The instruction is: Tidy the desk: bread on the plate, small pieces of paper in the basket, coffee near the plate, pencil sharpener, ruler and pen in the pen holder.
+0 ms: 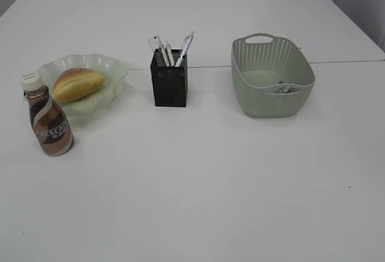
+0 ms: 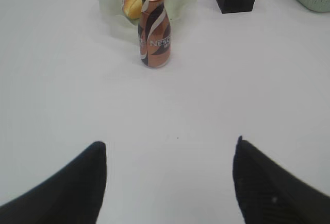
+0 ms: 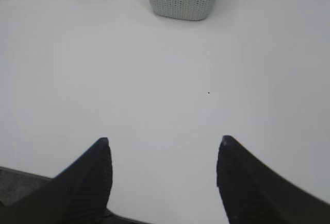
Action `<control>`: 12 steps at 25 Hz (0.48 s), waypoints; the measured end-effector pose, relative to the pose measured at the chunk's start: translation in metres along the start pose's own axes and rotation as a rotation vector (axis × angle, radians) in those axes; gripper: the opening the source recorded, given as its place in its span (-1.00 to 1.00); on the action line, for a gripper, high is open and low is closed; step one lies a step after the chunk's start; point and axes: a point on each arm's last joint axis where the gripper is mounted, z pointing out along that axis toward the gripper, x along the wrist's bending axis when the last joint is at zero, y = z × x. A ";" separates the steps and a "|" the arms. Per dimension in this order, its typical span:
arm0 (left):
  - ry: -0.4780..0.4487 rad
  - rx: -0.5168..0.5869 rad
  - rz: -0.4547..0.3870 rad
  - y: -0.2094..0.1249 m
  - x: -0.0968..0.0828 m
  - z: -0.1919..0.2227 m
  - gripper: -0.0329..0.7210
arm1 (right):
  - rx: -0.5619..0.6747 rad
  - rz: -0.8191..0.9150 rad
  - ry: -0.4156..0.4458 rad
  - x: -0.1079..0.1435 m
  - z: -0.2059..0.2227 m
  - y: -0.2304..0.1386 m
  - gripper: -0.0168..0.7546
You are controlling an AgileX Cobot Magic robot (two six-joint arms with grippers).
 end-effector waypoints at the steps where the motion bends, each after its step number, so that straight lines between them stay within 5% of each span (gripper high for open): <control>1: 0.000 0.000 0.000 0.000 0.000 0.000 0.56 | 0.000 0.000 0.000 0.000 0.000 0.000 0.26; 12: 0.000 0.000 0.000 0.000 0.000 0.000 0.53 | -0.014 0.045 0.019 0.002 0.000 0.001 0.75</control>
